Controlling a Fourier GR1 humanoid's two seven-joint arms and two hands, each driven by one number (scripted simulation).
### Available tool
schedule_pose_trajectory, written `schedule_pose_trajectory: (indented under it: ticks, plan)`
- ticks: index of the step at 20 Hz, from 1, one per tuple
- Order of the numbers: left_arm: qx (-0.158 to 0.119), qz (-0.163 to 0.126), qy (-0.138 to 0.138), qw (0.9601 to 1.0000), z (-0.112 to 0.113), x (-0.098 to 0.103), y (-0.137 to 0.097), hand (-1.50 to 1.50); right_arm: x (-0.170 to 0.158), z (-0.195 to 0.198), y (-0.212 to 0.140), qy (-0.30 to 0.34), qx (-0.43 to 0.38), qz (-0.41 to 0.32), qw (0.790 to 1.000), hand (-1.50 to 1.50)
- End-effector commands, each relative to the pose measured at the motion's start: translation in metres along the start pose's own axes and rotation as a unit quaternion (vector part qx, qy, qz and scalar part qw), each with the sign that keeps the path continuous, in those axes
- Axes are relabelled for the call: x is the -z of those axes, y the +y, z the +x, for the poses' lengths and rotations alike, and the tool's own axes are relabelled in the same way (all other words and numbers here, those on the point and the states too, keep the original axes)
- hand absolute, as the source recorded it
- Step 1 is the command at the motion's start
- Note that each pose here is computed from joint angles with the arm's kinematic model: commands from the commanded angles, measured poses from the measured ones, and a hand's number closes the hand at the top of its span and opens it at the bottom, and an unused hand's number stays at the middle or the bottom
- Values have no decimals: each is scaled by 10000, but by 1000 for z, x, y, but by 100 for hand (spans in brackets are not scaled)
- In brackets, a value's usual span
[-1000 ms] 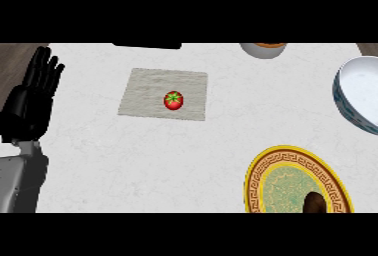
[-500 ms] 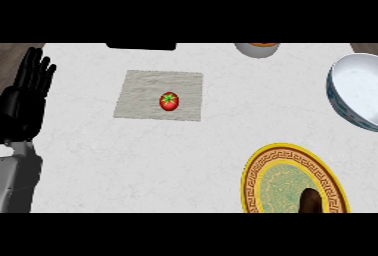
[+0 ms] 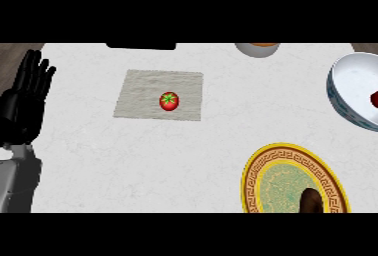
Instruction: Pick the cupcake from the plate and place it in the bowl
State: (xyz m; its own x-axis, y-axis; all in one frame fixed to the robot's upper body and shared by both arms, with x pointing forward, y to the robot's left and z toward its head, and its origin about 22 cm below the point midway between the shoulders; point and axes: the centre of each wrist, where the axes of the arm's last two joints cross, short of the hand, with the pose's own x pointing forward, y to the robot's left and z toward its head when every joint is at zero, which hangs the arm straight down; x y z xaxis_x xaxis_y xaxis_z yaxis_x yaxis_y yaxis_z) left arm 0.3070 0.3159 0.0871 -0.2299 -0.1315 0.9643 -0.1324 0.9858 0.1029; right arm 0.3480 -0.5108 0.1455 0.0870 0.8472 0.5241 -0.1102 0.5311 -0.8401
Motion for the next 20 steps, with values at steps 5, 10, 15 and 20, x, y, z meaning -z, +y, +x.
schedule_pose_trajectory:
  ticks: [5,10,15,20]
  plan:
    - [69,40,-84,9999,4,5,3,0,12,-5,39,-211,1616,-18,9866,-150]
    - [-28,-21,26,10000,5,9,4,0,7,-6,22,-542,2157,-1284,9665,-150]
    - [26,-30,-2,10000,-3,1,5,0,-21,-27,-9,-271,2551,-2079,9439,-150]
    - [-14,-34,-68,10000,0,0,-12,0,-54,-49,-35,-117,2997,-2574,9186,-150]
